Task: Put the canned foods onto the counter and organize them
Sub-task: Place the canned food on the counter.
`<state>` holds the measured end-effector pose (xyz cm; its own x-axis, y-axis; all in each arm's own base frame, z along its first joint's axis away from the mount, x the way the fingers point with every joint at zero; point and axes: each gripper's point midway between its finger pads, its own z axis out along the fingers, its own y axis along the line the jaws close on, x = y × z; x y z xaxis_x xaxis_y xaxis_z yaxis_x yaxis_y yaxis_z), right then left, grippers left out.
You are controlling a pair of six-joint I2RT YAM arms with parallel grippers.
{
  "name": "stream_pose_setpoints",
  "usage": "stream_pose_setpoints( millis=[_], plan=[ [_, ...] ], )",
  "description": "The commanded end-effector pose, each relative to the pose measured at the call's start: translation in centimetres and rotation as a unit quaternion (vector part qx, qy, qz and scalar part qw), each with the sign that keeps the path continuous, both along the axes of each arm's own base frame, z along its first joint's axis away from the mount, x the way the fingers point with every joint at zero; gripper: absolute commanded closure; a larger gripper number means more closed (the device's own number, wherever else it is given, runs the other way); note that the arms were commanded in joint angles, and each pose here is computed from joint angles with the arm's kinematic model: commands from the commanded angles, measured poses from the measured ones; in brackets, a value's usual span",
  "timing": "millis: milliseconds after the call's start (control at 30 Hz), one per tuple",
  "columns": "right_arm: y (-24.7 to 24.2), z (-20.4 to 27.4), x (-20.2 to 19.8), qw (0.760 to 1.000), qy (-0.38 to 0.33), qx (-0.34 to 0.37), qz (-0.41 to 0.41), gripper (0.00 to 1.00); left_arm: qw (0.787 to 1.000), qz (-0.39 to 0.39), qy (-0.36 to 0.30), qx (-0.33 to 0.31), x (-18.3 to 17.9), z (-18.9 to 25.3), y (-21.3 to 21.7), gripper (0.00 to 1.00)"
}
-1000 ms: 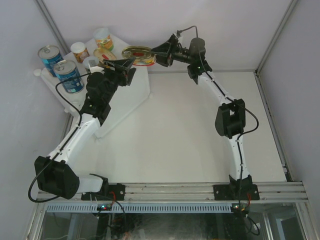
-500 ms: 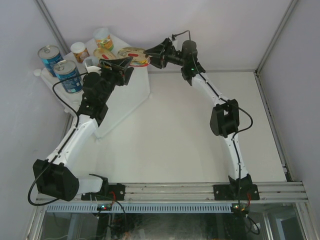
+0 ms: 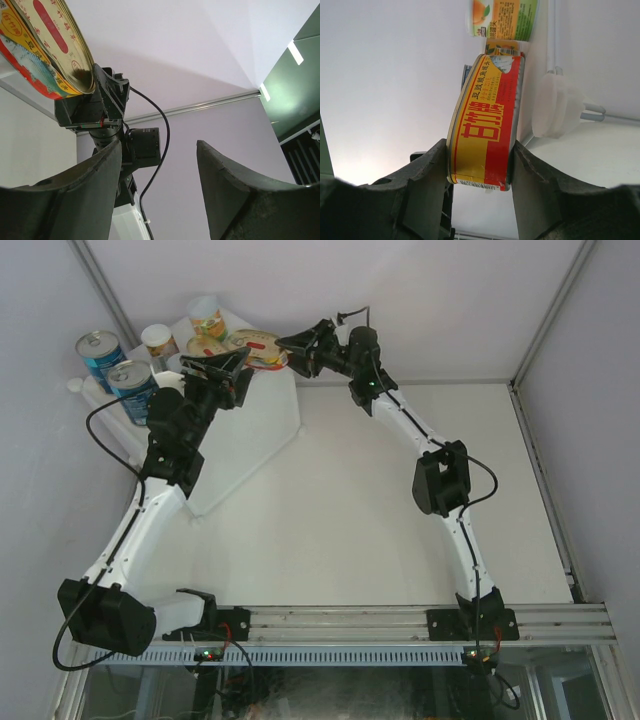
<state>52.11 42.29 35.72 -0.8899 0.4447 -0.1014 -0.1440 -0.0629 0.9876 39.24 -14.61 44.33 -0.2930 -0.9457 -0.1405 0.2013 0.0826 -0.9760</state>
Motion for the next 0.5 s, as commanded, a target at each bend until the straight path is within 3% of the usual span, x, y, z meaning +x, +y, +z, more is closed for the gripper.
stream_pose_setpoints(
  millis=[0, 467],
  plan=[
    [-0.6, 5.7, -0.3, 0.995, -0.076, 0.045, -0.038, 1.00, 0.999, -0.006, -0.050, -0.005, -1.3, 3.9, 0.2, 0.34],
    [0.1, 6.3, 0.2, 0.992, -0.075, 0.048, -0.091, 1.00, 0.999, 0.001, -0.050, -0.007, -0.5, 3.8, 0.3, 0.35]
  ],
)
